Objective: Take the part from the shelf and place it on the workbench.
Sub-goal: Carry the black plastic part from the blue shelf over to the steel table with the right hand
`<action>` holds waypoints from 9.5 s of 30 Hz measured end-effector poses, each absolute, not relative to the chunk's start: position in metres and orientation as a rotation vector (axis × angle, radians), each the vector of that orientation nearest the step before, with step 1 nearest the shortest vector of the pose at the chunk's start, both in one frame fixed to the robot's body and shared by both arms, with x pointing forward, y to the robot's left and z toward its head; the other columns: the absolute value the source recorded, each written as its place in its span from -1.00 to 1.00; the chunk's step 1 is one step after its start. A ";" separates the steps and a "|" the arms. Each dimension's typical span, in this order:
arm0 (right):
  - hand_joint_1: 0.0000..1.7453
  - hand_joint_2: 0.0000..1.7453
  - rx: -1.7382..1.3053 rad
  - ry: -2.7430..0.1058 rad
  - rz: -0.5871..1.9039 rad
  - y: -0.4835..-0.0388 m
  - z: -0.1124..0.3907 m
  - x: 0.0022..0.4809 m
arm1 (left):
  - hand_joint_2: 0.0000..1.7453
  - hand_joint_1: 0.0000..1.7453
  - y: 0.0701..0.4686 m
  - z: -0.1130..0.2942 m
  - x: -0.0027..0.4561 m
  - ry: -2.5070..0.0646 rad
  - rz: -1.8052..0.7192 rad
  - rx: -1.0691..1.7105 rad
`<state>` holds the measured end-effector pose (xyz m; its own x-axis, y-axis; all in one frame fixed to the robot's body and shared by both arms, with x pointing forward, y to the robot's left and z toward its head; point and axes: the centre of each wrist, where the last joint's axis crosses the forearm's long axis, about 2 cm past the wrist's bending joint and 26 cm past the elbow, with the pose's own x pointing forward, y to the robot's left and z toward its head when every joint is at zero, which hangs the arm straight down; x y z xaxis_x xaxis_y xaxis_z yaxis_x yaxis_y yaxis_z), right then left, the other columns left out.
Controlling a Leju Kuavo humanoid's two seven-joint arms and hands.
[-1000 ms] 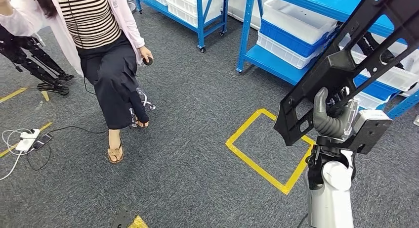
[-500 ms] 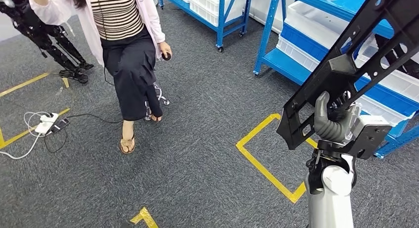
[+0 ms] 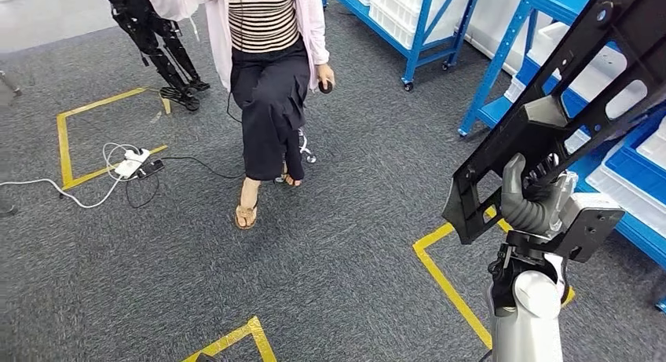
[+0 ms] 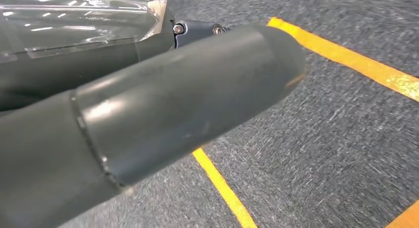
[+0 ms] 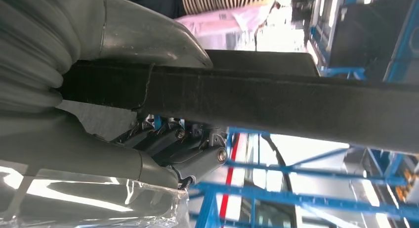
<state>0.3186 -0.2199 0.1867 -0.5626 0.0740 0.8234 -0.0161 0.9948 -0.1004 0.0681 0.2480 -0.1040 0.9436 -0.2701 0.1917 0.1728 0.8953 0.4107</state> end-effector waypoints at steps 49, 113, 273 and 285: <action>1.00 1.00 -0.041 -2.182 0.096 -0.220 0.191 0.318 | -1.00 -1.00 0.251 -0.105 0.063 -0.247 -0.247 0.405; 1.00 1.00 -0.038 -2.222 0.091 -0.215 0.210 0.325 | -1.00 -1.00 0.256 -0.105 0.065 -0.272 -0.170 0.414; 1.00 1.00 -0.136 -2.238 0.302 -0.205 0.220 0.375 | -1.00 -1.00 0.244 -0.079 0.166 -1.164 0.347 0.071; 1.00 1.00 -0.169 -2.246 0.309 -0.208 0.221 0.376 | -1.00 -1.00 0.243 -0.078 0.168 -1.171 0.346 0.070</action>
